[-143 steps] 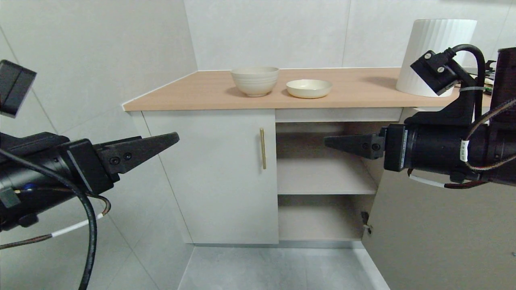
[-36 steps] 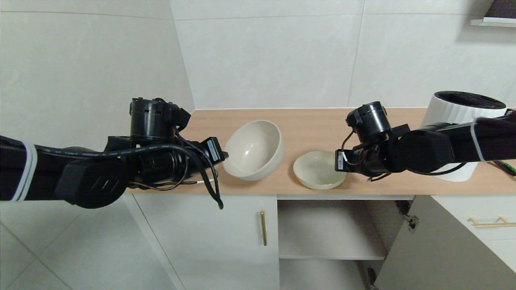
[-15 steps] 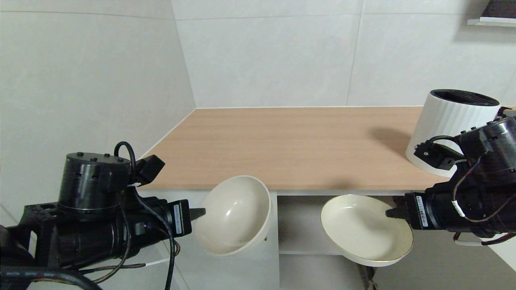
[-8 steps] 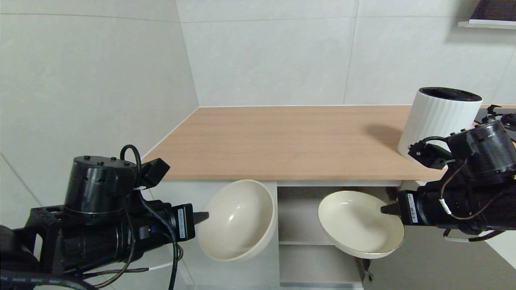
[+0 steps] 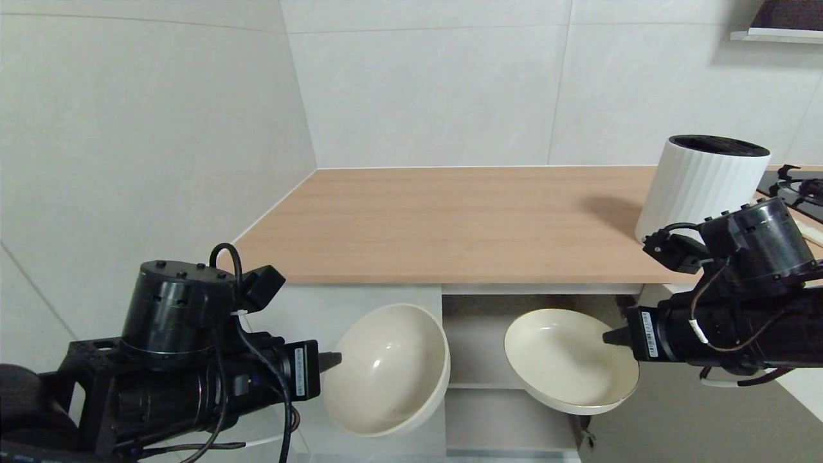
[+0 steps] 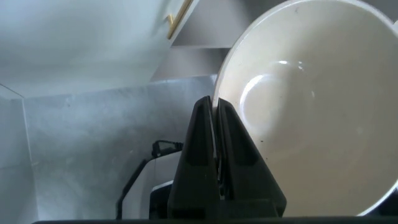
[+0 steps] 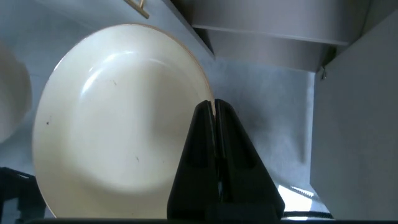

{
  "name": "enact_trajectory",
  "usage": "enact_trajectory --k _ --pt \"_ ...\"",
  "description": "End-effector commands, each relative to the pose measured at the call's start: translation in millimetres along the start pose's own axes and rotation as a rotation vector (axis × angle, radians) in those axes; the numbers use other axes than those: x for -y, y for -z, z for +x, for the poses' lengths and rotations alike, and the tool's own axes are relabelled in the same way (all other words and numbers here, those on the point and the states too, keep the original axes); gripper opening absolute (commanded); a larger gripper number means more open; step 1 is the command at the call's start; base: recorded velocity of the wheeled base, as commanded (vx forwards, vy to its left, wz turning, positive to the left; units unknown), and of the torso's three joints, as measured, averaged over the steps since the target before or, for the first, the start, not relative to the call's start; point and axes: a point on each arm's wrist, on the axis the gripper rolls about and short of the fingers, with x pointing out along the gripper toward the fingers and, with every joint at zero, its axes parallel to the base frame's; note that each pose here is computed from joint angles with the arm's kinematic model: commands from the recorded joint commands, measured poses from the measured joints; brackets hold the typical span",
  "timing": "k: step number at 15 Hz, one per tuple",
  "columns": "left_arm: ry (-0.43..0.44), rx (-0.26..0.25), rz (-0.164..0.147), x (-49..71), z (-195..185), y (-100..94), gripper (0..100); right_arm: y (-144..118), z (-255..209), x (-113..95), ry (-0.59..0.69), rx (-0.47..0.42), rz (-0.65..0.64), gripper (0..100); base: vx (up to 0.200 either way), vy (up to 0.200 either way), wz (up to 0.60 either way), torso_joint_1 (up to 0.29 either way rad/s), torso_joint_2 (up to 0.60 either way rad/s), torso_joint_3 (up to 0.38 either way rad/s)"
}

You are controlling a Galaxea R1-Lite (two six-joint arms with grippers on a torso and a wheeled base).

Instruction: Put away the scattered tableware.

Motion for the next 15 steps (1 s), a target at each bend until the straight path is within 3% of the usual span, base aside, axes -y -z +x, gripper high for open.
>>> enact_trajectory --k 1,15 --pt "-0.003 -0.008 0.0 -0.2 2 1.2 0 1 2 1 0.0 -0.001 -0.002 0 0.0 0.0 0.0 -0.149 0.39 0.217" --pt "-0.01 -0.025 -0.001 -1.6 6 3.0 0 6 21 4 0.011 0.018 -0.003 0 0.0 0.0 0.0 -0.155 0.46 0.301"
